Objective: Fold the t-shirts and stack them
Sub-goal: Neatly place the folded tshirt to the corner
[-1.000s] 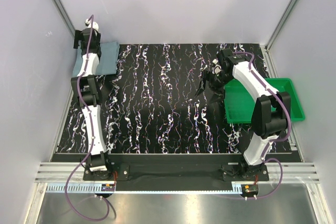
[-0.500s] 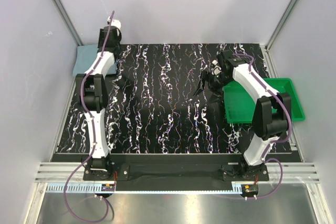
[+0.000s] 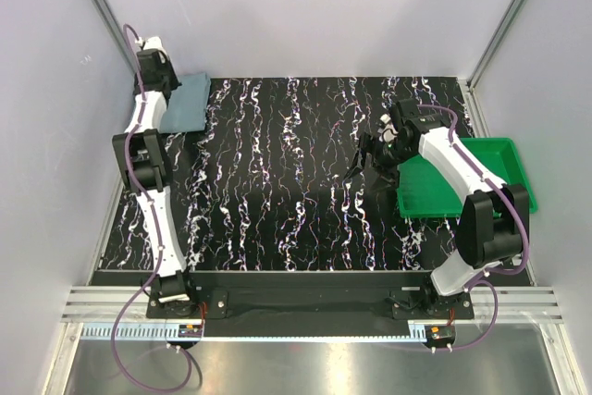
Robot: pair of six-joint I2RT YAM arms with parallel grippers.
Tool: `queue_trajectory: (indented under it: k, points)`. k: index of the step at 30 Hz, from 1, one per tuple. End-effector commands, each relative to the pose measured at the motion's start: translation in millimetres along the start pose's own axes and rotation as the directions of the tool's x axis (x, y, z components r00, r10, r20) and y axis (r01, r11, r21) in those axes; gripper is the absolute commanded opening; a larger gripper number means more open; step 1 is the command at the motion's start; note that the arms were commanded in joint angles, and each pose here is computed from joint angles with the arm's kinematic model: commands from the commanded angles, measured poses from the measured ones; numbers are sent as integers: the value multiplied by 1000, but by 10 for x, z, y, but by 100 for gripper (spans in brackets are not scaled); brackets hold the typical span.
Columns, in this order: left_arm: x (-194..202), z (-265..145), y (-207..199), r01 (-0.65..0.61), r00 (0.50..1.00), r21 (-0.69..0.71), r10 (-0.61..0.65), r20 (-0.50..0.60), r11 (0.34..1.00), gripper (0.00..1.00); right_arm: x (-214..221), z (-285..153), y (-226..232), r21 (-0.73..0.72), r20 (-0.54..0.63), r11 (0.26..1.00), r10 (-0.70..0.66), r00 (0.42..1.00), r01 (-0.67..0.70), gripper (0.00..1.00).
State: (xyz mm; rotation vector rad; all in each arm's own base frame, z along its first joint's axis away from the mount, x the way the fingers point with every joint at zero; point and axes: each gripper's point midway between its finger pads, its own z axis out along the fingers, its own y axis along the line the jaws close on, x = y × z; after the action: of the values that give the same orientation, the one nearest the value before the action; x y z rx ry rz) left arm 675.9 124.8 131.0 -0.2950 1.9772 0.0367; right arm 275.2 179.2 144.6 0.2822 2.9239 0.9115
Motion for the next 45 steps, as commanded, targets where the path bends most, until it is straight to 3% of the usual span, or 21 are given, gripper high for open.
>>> queue_trajectory:
  k: [1, 9, 12, 15, 19, 25, 37, 45]
  points:
    - [13, 158, -328, 109, 994, 100, -112, 17, 989, 0, -9, -111, 54, 4, 51, 1000, -27, 998, 27, 87]
    - [211, 294, -217, 293, 955, 6, -292, -41, 956, 0, -91, -121, 77, 15, 65, 1000, -28, 998, 27, 87]
    - [349, 265, -187, 396, 914, -38, -398, -77, 917, 0, -143, -110, 112, 5, 71, 1000, -31, 997, 30, 87]
    - [499, 249, -178, 483, 867, -76, -489, -96, 872, 0, -167, -77, 116, 1, 65, 1000, -27, 998, 27, 87]
    - [640, 315, -189, 628, 763, -93, -635, -121, 773, 0, -183, -66, 119, 2, 60, 1000, -29, 998, 29, 87]
    - [870, 222, -334, 725, 655, -123, -733, -182, 678, 0, -176, -97, 120, 6, 67, 999, -41, 997, 40, 87]
    - [1003, 90, -730, 727, 650, -110, -730, -210, 678, 0, -71, -133, 102, -12, 85, 999, -39, 996, 40, 88]
    - [1046, 87, -894, 761, 614, -100, -761, -210, 641, 0, -10, -164, 94, -19, 100, 1000, -19, 995, 21, 88]
